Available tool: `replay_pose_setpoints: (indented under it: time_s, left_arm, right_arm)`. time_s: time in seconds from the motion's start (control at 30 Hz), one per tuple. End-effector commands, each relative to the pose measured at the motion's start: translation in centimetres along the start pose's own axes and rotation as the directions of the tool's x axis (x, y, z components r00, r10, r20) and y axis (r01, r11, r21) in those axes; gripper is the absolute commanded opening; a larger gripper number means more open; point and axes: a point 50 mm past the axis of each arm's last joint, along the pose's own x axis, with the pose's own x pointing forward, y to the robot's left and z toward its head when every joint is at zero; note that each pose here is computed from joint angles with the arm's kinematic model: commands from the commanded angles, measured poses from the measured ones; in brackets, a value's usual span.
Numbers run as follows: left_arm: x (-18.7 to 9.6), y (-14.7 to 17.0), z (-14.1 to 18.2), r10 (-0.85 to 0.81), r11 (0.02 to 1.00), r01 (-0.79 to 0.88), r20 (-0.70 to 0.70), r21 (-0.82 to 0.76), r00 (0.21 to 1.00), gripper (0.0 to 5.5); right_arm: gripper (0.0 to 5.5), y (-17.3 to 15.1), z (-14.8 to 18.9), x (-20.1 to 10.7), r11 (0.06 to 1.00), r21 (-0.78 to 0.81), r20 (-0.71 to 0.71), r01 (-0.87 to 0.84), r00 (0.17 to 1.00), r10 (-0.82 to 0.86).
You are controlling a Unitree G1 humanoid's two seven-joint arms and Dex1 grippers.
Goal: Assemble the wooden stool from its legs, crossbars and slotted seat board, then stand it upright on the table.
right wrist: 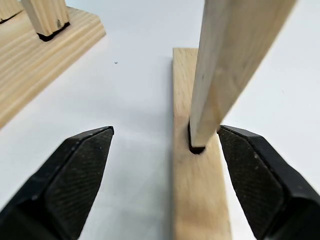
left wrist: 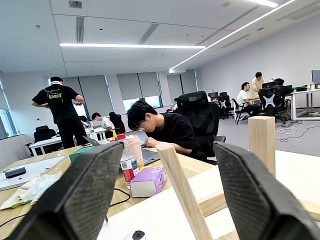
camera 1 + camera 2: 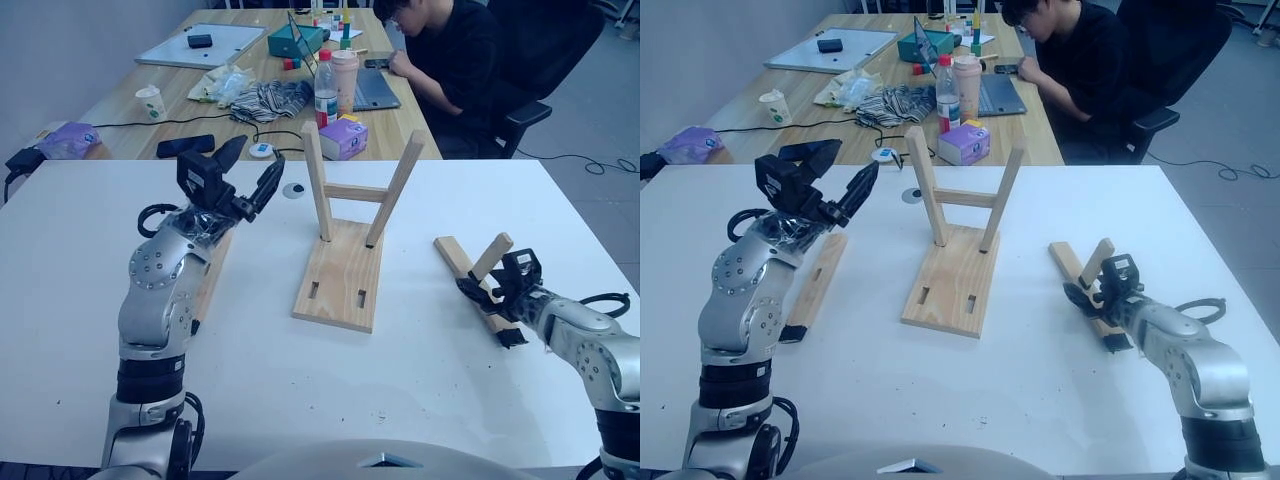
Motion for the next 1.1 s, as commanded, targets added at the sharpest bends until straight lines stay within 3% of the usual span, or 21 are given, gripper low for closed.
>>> replay_pose_setpoints:
  time_s: [0.03, 0.23, 0.4, 0.57, 0.67, 0.77, 0.83, 0.87, 0.97, 1.1]
  left_arm:
    - [-0.2, 0.2, 0.1, 0.007, 1.0, -0.007, -0.01, -0.001, 1.0, 3.29]
    - [0.1, 0.3, 0.2, -0.001, 1.0, 0.001, -0.007, 0.002, 1.0, 3.29]
    - [0.1, 0.2, -0.4, -0.016, 0.997, 0.012, -0.054, -0.079, 0.998, 3.29]
    - [-0.2, 0.1, -1.7, -0.01, 0.984, -0.02, -0.167, -0.177, 0.986, 3.29]
    - [-0.5, 1.0, -1.9, 0.062, 0.966, -0.102, -0.169, -0.237, 0.984, 3.29]
    - [-0.7, 2.0, -2.5, 0.122, 0.924, -0.18, -0.186, -0.337, 0.975, 3.29]
    - [-0.7, 1.7, -2.4, 0.087, 0.899, -0.156, -0.181, -0.41, 0.98, 3.29]
    - [-0.7, 1.4, -2.3, 0.057, 0.885, -0.128, -0.169, -0.447, 0.984, 3.29]
    - [-1.0, 0.0, -1.3, -0.076, 0.824, 0.014, -0.087, -0.566, 0.993, 3.29]
    - [-2.1, -2.2, -0.1, -0.274, 0.742, 0.214, 0.004, -0.635, 0.962, 3.29]
  right_arm:
    - [3.82, -1.1, -1.7, -0.4, 0.998, 0.015, -0.073, 0.059, 0.996, -0.058]
    - [3.82, -0.8, -5.1, -0.4, 0.998, 0.048, -0.199, 0.031, 0.98, -0.021]
    - [3.11, -1.0, -5.3, 0.0, 0.999, -0.016, -0.173, 0.048, 0.984, -0.05]
    - [2.3, -1.9, -3.2, 0.9, 0.994, -0.033, -0.037, 0.103, 0.994, -0.105]
    - [2.03, -3.8, -1.0, 1.2, 0.973, -0.004, 0.087, 0.23, 0.969, -0.229]
    - [2.03, -5.8, 3.6, 1.0, 0.914, 0.086, 0.333, 0.396, 0.853, -0.401]
    - [2.03, -6.2, 7.7, 0.1, 0.904, 0.17, 0.541, 0.393, 0.729, -0.419]
    - [2.03, -6.0, 9.3, -0.4, 0.915, 0.183, 0.619, 0.36, 0.681, -0.391]
    - [2.03, -2.1, 14.3, -2.4, 0.999, 0.03, 0.834, 0.022, 0.551, -0.038]
    - [2.03, 3.0, 16.4, -4.6, 0.898, -0.247, 0.818, -0.364, 0.42, 0.394]
